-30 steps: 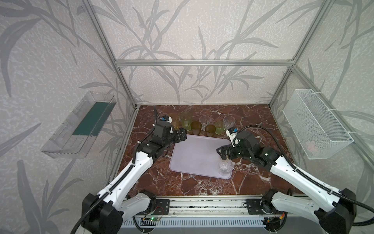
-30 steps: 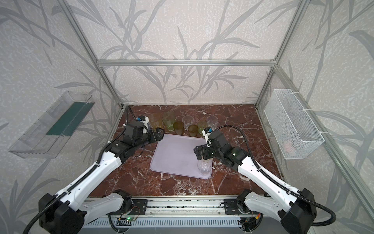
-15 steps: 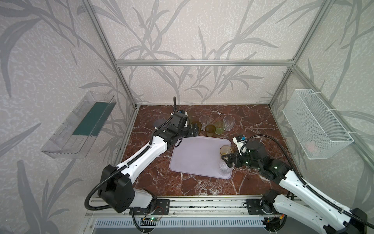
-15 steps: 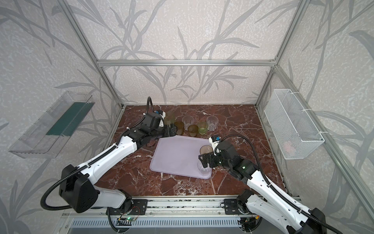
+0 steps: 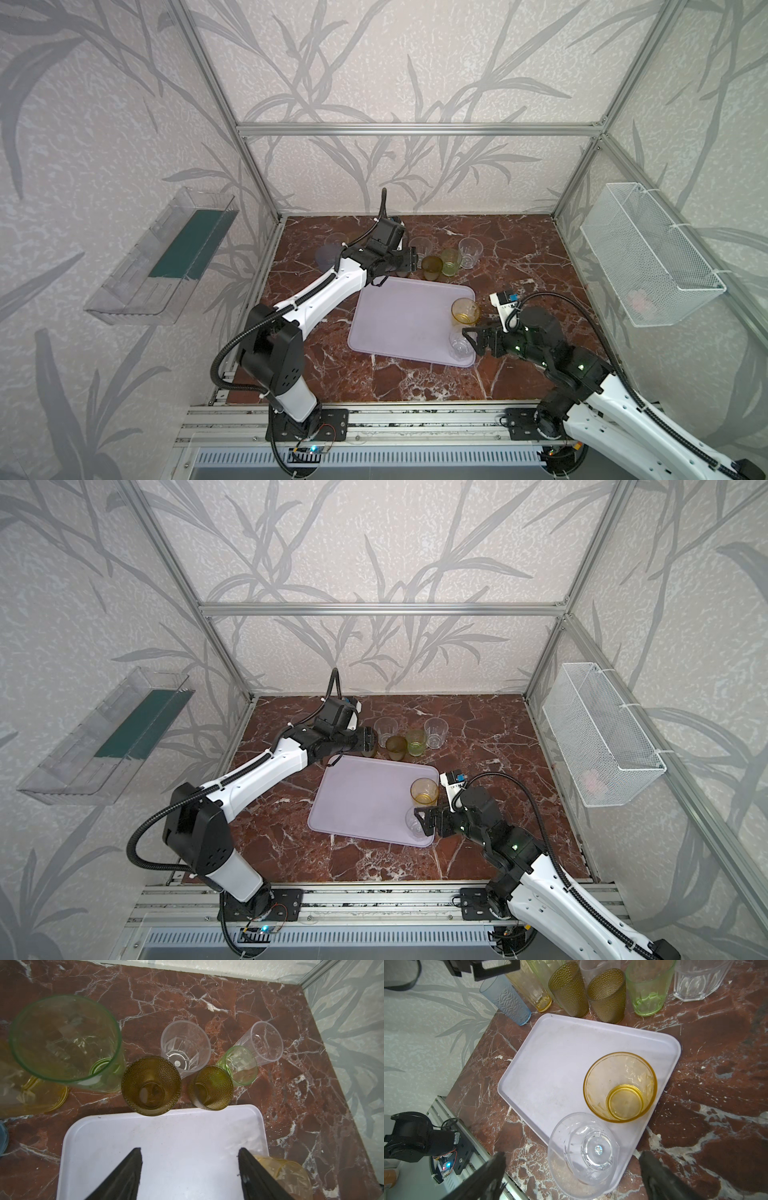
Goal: Place the glasses into the tray
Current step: Pick up the glass from the top-center of the table.
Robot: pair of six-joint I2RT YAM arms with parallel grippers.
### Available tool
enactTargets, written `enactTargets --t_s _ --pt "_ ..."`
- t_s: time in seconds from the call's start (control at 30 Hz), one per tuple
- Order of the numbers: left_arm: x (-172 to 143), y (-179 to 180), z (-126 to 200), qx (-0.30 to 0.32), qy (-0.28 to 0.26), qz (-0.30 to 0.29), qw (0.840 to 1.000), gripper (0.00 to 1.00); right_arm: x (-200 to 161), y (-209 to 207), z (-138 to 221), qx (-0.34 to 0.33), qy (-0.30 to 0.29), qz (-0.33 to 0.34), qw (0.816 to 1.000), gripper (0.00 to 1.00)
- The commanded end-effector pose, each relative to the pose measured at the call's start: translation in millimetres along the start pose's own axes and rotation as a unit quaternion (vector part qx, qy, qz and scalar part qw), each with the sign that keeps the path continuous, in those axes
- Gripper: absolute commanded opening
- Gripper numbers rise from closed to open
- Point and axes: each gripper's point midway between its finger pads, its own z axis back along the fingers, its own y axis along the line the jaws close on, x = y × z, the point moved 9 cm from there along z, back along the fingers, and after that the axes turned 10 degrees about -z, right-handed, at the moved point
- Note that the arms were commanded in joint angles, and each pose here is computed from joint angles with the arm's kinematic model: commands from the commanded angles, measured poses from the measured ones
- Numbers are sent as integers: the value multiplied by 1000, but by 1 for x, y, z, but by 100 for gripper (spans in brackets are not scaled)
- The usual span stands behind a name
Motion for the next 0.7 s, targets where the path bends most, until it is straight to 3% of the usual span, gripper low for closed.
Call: enactTargets --t_s 0.0,0.1,0.23,0.4,0.6,0.67 --pt "2 -2 -7 16 16 -26 999 67 0 -2 2 -3 -11 -10 1000 99" --pt "5 -2 -16 37 30 -43 998 65 -2 -4 1 -5 -11 -15 1000 99" --pt "8 -1 -29 54 46 -59 996 51 -5 -7 -2 -9 -3 -20 1000 99" --pt "9 -1 -42 68 62 -72 993 50 -6 -8 -2 -13 -2 -21 1000 99" --pt "10 1 -54 88 76 -87 989 41 -7 -10 -4 -16 -2 -24 1000 99" --pt "10 2 -59 91 80 -89 989 30 -8 -10 -4 -17 -2 -25 1000 99"
